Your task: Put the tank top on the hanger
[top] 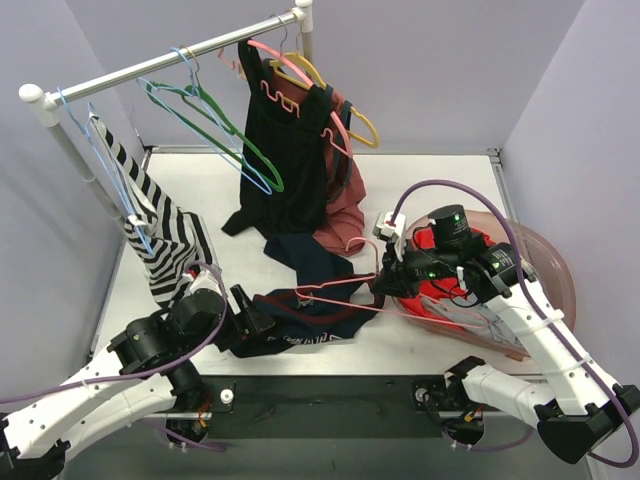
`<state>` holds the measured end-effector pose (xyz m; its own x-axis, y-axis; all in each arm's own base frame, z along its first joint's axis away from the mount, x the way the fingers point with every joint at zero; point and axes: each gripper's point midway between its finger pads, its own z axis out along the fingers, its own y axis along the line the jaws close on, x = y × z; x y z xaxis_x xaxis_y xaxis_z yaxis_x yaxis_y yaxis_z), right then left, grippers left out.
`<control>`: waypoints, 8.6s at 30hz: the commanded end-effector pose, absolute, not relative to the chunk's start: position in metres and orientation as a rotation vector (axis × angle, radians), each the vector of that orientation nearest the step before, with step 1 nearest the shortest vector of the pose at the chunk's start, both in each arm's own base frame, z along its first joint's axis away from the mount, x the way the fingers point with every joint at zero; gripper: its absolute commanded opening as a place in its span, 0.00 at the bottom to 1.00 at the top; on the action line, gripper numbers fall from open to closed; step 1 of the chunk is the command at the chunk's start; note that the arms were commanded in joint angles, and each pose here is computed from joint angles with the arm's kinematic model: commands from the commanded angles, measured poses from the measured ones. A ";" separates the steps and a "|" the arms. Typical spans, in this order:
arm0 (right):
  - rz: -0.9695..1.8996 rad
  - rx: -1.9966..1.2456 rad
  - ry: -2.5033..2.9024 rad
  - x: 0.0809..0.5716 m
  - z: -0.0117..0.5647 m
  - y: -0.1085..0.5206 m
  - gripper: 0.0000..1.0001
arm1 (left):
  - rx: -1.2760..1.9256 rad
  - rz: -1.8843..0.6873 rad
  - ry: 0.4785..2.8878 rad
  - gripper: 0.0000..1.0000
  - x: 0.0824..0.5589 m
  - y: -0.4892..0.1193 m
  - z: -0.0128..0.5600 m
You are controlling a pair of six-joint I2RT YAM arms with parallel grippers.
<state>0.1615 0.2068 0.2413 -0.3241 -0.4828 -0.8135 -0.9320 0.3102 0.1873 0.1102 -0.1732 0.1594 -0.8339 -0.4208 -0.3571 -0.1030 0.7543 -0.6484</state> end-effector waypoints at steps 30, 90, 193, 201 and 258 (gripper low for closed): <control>1.055 -1.487 1.829 0.123 0.219 0.231 0.00 | -0.573 -1.449 2.085 0.00 0.092 -0.167 0.173; 1.335 -1.506 1.251 0.138 0.257 0.288 0.00 | 1.446 -0.642 1.826 0.76 0.106 -0.199 0.252; 0.540 -0.344 2.001 0.316 0.278 0.126 0.00 | 0.799 -1.027 1.976 0.00 0.099 -0.189 0.277; 0.512 -0.327 1.969 0.321 0.293 0.118 0.00 | 0.855 -0.961 2.042 0.00 0.104 -0.186 0.269; 0.558 -1.593 1.579 0.189 0.294 0.150 0.85 | 1.227 -0.951 1.863 0.00 0.107 -0.202 0.286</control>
